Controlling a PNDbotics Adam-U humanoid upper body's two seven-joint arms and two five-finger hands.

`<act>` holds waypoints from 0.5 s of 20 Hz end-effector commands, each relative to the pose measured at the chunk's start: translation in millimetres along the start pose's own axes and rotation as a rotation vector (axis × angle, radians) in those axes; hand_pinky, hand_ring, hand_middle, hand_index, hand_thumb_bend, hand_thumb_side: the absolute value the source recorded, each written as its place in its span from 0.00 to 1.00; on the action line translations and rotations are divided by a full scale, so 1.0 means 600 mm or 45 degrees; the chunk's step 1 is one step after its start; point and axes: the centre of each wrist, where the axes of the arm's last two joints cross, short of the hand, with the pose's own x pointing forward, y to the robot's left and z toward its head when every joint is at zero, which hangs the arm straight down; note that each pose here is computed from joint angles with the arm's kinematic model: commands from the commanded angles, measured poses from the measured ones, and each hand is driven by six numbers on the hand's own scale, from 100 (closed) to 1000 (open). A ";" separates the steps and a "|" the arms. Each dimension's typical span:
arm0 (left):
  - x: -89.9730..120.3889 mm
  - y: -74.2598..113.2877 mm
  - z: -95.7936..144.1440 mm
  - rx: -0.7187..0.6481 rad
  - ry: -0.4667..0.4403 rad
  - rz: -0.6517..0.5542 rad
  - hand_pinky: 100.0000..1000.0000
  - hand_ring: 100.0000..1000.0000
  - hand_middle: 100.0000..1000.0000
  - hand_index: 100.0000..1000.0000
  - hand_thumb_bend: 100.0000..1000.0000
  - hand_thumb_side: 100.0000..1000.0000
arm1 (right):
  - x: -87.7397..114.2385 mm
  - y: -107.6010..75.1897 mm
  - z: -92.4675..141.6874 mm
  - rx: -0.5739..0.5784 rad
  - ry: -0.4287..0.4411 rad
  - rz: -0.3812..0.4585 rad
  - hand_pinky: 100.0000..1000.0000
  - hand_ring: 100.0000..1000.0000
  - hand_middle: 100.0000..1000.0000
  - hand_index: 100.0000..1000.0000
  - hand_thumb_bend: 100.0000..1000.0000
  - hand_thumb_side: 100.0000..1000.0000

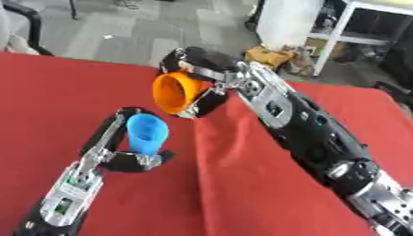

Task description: Pour the contents of one cup into another cup.

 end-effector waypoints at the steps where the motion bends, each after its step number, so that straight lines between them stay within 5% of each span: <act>1: 0.016 0.006 -0.018 0.008 -0.051 -0.010 0.29 0.37 0.41 0.58 0.57 0.00 | 0.004 -0.035 -0.004 -0.020 -0.016 0.134 0.61 0.42 0.44 0.65 0.22 0.00; 10: 0.018 0.005 -0.021 0.006 -0.056 -0.007 0.29 0.37 0.41 0.58 0.57 0.00 | 0.012 -0.046 -0.008 -0.006 -0.012 0.328 0.62 0.44 0.47 0.66 0.23 0.00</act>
